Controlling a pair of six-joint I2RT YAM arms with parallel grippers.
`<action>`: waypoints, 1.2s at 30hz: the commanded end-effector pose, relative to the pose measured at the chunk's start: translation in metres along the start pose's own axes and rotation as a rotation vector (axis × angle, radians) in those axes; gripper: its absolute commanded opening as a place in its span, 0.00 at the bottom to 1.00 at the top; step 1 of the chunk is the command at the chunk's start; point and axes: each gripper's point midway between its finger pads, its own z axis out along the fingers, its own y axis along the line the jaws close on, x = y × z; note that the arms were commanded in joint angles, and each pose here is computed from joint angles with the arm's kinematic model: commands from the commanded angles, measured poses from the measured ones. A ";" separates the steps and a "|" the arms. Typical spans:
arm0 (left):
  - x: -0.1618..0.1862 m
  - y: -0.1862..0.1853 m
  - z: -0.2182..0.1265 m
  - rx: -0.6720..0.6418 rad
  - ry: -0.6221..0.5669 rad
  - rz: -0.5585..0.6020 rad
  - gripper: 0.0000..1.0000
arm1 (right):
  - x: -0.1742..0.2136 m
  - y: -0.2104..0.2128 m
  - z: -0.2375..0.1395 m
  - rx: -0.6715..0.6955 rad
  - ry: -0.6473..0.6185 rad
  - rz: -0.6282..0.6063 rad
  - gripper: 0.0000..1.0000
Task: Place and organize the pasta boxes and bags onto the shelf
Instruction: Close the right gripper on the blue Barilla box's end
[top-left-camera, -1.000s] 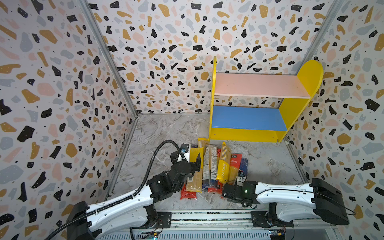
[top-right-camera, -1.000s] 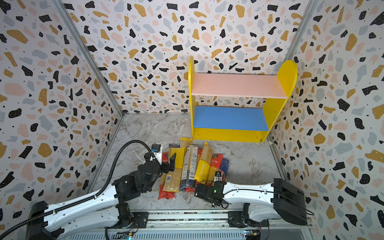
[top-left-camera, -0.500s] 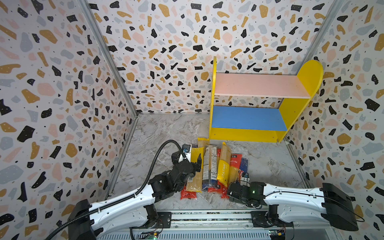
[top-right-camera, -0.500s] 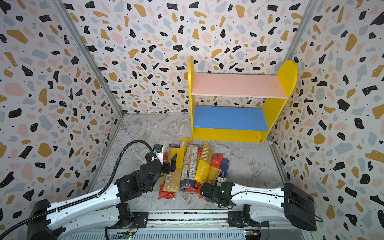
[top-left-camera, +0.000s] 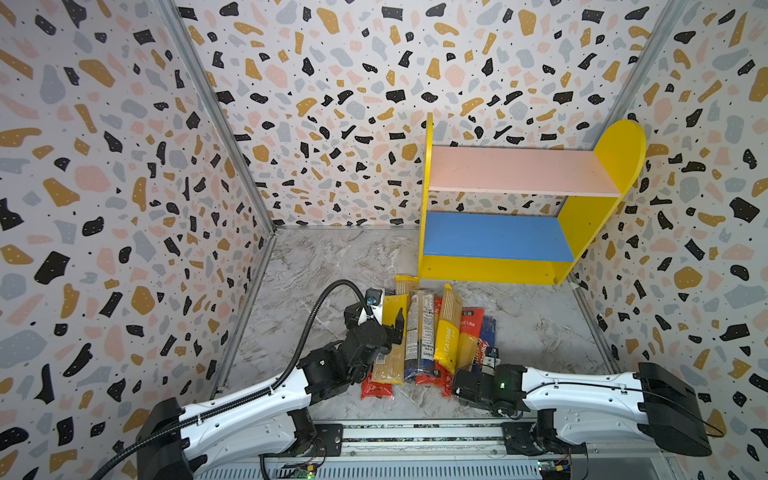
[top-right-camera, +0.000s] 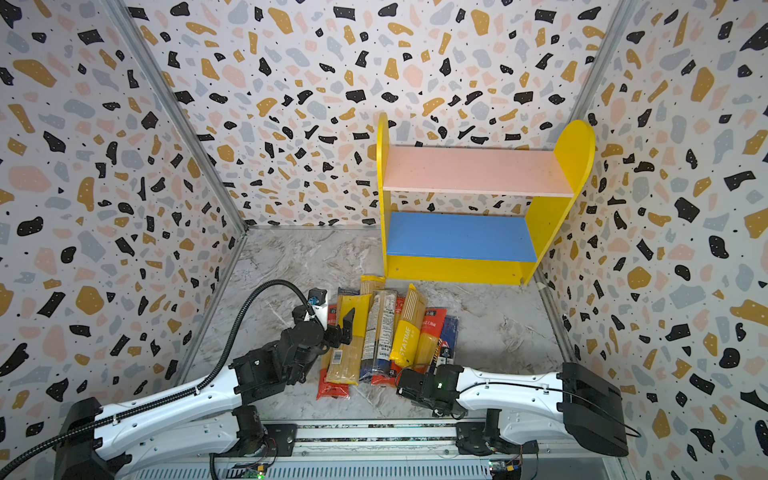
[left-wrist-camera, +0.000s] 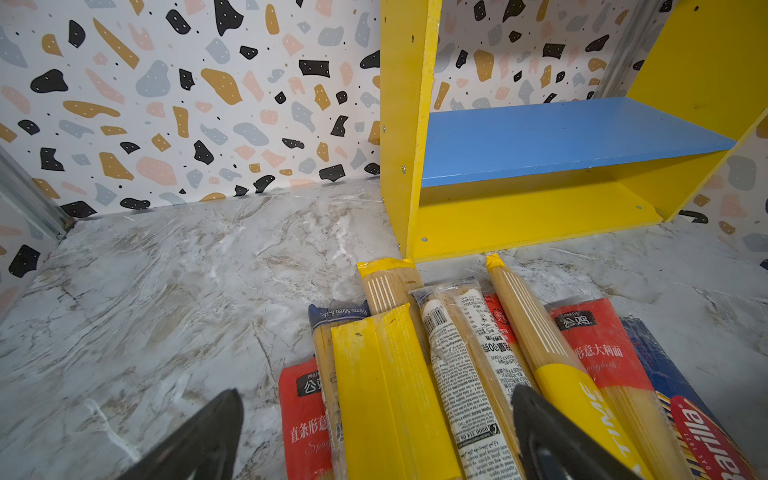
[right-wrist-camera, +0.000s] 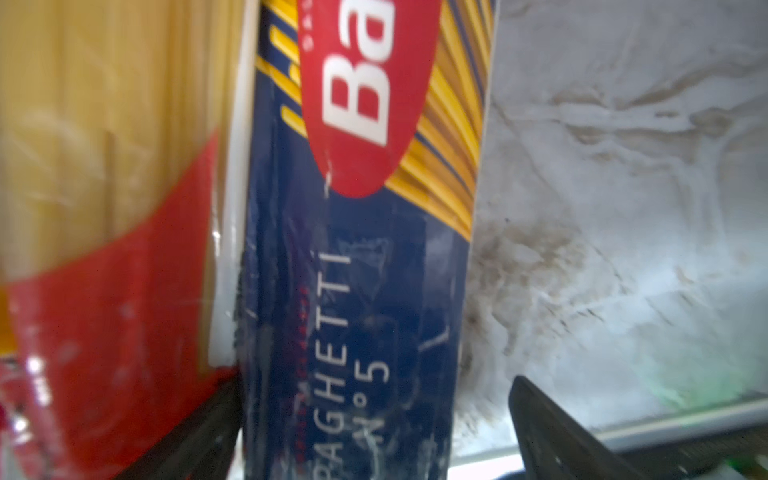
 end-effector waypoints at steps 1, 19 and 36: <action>-0.013 0.001 -0.006 0.005 -0.037 -0.034 1.00 | 0.019 -0.011 -0.003 0.065 0.088 -0.036 0.99; -0.008 0.008 -0.007 -0.024 -0.040 -0.007 1.00 | -0.018 -0.019 0.022 0.038 0.055 -0.006 0.99; -0.006 0.001 0.002 -0.031 -0.023 0.027 1.00 | -0.025 -0.012 0.048 0.033 0.109 -0.039 0.70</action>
